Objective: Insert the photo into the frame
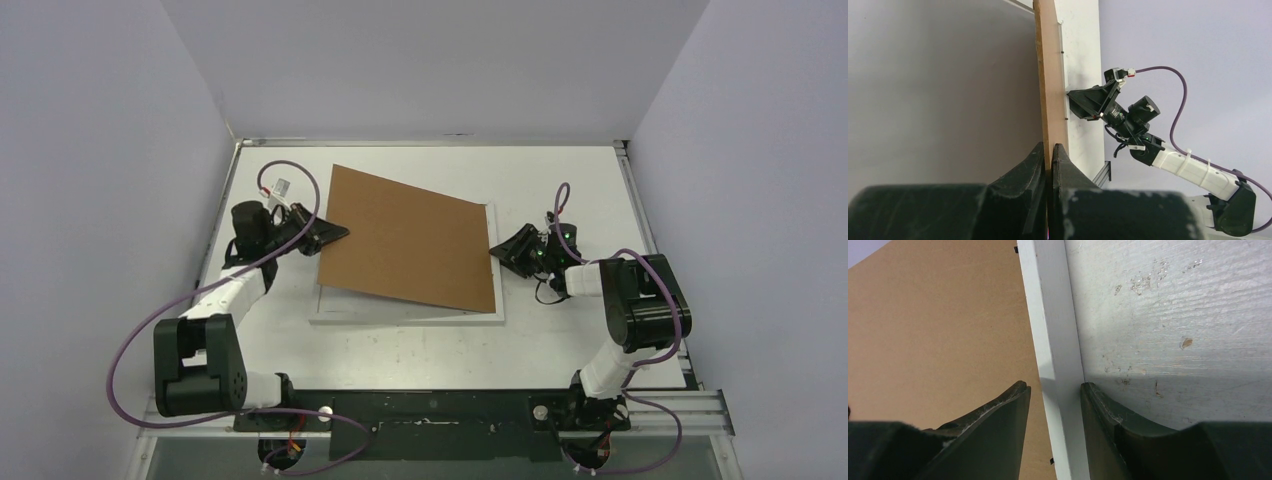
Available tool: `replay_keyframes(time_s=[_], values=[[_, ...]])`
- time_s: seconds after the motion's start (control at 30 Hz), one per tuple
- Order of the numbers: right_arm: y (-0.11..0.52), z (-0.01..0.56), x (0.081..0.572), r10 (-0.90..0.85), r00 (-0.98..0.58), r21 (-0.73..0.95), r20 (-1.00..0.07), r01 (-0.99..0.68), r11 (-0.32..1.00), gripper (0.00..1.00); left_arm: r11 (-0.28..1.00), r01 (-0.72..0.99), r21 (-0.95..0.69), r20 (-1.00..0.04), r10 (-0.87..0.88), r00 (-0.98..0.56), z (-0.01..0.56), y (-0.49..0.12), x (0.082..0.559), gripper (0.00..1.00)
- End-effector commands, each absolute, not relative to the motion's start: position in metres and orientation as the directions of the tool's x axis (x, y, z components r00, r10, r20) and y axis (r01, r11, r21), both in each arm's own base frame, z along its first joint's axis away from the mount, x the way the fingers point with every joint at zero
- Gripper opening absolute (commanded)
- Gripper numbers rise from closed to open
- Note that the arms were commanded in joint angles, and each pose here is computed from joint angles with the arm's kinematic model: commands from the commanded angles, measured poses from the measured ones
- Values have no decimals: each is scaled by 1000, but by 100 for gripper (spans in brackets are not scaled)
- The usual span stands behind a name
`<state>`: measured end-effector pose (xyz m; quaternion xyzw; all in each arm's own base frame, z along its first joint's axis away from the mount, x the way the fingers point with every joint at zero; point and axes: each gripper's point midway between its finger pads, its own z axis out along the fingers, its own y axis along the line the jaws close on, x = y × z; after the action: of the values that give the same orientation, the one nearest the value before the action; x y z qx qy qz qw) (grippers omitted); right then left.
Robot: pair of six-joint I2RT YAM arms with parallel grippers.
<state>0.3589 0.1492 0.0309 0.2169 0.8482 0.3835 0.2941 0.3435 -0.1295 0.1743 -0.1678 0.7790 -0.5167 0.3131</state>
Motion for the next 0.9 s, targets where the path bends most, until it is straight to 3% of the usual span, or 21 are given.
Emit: replay_keyframes(time_s=[0.0,0.27,0.6,0.87], values=[[170,47,354,538,-769,807,-344,50,588,42,498,176,-849,-433,-467,-770,176,-139,342,0],[175,54,354,522,-777,814,-353,20,581,42,545,199,-815,-467,-413,-782,173,-143,351,3],[179,59,351,510,-783,819,-356,1,574,42,668,200,-717,-512,-310,-801,159,-147,353,35],[180,60,350,509,-785,822,-352,0,569,42,741,222,-634,-530,-208,-822,149,-149,350,40]])
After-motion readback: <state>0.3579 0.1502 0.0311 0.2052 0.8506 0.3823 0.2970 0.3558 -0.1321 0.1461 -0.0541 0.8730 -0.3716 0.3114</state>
